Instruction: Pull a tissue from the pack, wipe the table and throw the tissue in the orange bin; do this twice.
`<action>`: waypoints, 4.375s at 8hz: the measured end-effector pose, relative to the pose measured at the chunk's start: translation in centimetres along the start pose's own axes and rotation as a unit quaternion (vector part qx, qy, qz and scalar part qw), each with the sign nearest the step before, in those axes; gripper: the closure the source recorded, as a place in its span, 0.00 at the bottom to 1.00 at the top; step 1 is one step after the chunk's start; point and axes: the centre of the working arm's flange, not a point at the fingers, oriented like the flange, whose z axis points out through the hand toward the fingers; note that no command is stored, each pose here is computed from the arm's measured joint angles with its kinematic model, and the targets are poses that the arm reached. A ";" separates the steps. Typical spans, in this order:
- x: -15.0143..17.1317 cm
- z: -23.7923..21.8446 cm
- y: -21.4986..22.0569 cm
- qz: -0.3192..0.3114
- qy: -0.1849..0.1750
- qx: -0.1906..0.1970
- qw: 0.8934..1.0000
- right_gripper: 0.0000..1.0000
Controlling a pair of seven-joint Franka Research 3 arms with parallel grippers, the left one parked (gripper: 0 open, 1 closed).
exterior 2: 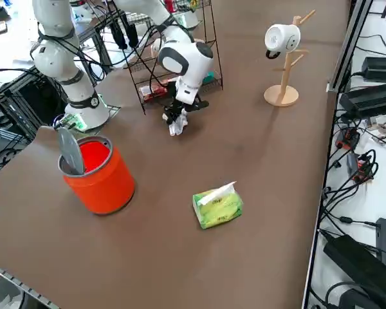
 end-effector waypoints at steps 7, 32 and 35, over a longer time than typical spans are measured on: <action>1.4 -3.7 -6.0 0.023 0.011 0.075 0.997 0.99; 1.3 -24.1 7.6 -0.015 0.023 -0.011 1.000 0.99; 2.5 -27.7 15.0 -0.063 0.024 -0.067 0.995 0.99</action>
